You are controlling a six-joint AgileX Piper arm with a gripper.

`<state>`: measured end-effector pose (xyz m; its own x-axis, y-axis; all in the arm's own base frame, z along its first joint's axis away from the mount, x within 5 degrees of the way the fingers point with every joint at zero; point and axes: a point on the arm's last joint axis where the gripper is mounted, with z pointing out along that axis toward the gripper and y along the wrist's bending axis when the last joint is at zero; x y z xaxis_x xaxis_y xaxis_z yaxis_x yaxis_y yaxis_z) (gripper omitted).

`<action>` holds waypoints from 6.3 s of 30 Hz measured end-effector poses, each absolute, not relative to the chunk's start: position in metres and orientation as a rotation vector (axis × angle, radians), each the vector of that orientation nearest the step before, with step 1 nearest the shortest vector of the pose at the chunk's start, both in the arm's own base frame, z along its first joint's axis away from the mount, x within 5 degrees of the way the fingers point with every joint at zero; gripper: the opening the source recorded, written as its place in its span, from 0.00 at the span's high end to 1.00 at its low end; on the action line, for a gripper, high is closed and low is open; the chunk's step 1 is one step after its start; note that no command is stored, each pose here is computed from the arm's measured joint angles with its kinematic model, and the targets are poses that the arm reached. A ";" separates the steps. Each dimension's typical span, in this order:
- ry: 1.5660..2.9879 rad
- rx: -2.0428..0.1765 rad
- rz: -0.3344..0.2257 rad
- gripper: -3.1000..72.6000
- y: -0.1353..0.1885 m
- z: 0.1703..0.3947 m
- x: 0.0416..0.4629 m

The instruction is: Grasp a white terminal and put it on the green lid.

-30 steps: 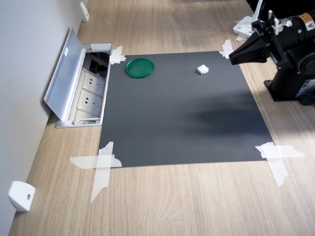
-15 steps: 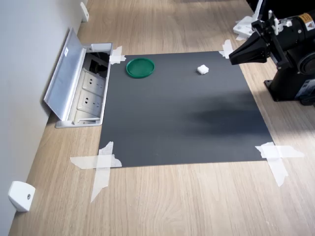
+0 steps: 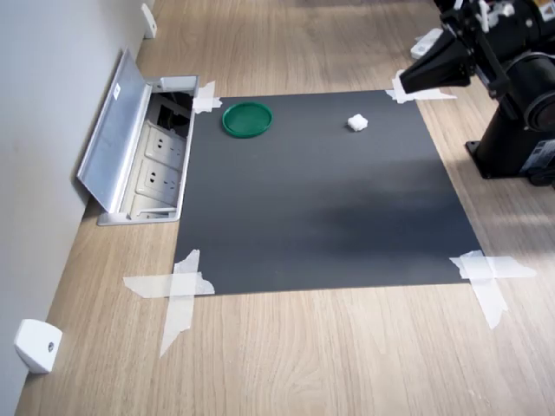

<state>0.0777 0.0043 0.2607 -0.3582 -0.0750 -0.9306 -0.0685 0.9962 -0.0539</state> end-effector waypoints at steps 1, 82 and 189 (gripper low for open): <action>1.954 -0.102 -0.006 0.97 0.004 0.266 0.083; 2.752 -0.825 -0.212 0.02 -0.117 0.224 0.173; 2.796 -0.944 -0.220 0.55 -0.128 0.201 0.398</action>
